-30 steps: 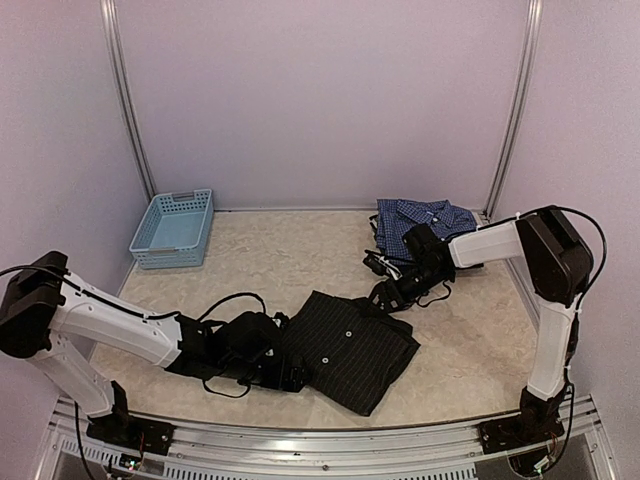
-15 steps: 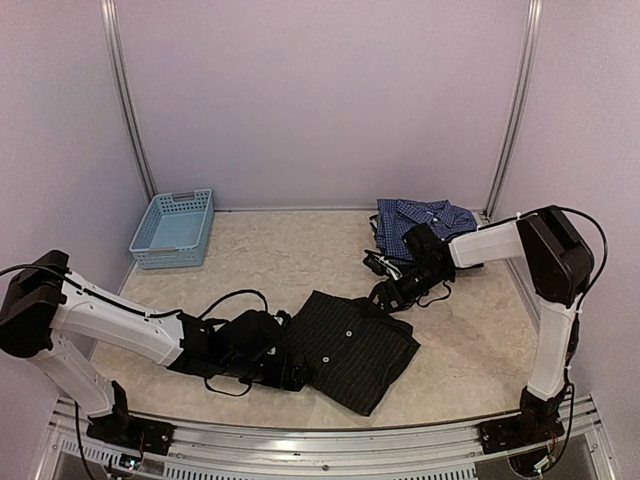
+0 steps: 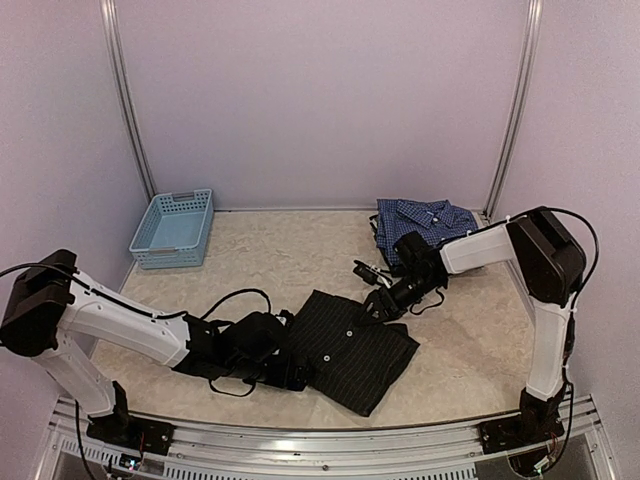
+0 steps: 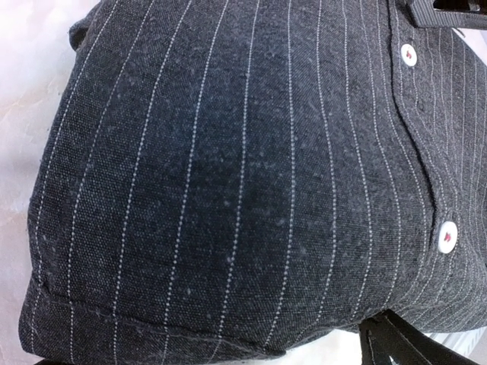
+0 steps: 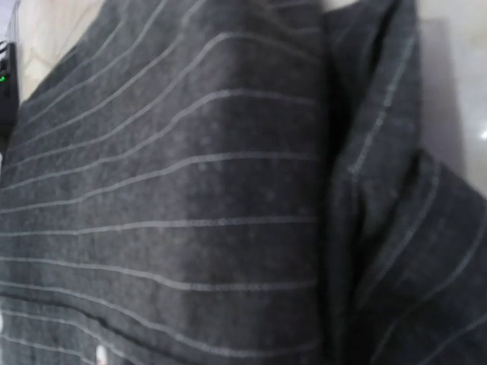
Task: Fold and stack the long sleeve shirts
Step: Pick up the square-folded shirt from the center of the board.
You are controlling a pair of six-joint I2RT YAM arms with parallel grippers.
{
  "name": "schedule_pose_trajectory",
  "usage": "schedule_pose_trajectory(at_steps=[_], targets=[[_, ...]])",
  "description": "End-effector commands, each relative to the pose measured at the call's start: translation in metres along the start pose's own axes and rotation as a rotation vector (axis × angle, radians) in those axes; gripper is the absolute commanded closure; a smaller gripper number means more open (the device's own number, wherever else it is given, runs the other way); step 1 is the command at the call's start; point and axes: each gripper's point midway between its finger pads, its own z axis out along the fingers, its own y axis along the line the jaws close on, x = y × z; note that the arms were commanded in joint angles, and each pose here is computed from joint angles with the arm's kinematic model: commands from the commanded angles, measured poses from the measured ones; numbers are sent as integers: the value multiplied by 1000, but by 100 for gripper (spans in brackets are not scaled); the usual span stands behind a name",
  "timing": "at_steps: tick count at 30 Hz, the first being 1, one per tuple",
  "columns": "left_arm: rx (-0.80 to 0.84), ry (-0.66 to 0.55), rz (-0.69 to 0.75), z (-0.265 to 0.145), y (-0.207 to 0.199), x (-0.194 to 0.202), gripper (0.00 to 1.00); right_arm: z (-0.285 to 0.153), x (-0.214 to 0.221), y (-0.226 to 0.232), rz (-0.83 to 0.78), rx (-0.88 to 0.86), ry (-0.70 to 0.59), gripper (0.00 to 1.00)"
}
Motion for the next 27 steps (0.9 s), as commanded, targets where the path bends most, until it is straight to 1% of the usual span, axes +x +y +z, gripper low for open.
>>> schedule_pose_trajectory(at_steps=[1, 7, 11, 13, 15, 18, 19, 21, 23, 25, 27], targets=[[-49, 13, 19, 8, 8, 5, 6, 18, 32, -1, 120, -51, 100, 30], [-68, 5, 23, 8, 10, 6, 6, 27, 29, 8, 104, -69, 108, 39], [-75, -10, 31, 4, 7, 2, 6, 28, 29, 11, 103, -87, 110, 52], [-79, -12, 36, 4, 7, 1, 6, 26, 27, 14, 95, -96, 104, 60], [-82, -13, 41, 4, 7, 0, 6, 22, 24, 17, 85, -95, 88, 72], [-98, -17, 47, 3, 9, -1, 5, 6, 14, 18, 86, -95, 43, 98], [-103, -23, 47, 1, 9, -3, 4, -2, 10, 18, 86, -84, 24, 100], [-122, -44, 43, -4, 12, -8, 2, -21, 3, 16, 92, -43, -21, 100], [-138, -80, 37, -13, 13, -16, 1, -45, -3, 14, 99, 24, -67, 100], [-167, -113, 40, -23, 17, -26, 1, -74, -6, 9, 111, 152, -101, 100], [-175, -160, 41, -37, 17, -42, 1, -112, -9, 7, 123, 332, -146, 100]])
